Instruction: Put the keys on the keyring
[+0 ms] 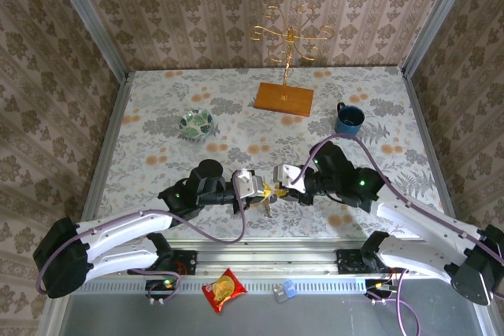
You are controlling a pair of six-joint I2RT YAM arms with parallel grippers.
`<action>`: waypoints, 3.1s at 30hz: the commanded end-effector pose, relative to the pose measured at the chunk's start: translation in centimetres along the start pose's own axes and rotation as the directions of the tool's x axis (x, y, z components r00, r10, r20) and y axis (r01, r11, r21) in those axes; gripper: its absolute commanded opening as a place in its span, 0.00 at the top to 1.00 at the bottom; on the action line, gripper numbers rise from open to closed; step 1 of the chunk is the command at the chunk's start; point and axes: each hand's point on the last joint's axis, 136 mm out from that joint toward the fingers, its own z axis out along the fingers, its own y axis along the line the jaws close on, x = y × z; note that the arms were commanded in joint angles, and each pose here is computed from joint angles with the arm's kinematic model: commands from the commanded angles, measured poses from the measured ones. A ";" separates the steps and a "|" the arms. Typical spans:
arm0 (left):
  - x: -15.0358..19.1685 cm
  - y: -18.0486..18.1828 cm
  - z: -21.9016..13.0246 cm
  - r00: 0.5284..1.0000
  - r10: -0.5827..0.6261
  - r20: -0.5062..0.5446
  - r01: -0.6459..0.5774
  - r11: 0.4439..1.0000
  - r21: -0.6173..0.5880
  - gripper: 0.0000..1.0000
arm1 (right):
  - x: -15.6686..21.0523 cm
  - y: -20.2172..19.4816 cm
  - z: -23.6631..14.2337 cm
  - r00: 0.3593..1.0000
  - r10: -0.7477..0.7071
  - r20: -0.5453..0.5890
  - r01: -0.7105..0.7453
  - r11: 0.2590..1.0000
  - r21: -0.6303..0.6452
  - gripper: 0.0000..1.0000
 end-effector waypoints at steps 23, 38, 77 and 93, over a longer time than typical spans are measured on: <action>-1.5 0.7 -0.5 0.991 0.000 0.132 0.009 0.998 -0.067 1.00 | 0.3 0.0 0.6 0.984 0.129 0.124 -0.139 0.988 0.070 0.60; -1.9 0.8 -0.5 0.988 0.012 0.154 0.000 0.997 -0.075 1.00 | 0.6 0.3 2.1 0.991 0.110 0.070 -0.111 0.994 0.011 0.84; -2.5 0.8 -0.5 0.977 0.060 0.206 -0.039 0.993 -0.107 1.00 | 1.4 0.0 2.6 0.980 0.188 0.062 -0.188 0.982 -0.005 0.71; -3.0 1.1 -0.6 0.969 0.065 0.239 -0.036 0.992 -0.122 1.00 | 1.8 0.1 3.2 0.970 0.236 0.058 -0.234 0.972 -0.030 0.80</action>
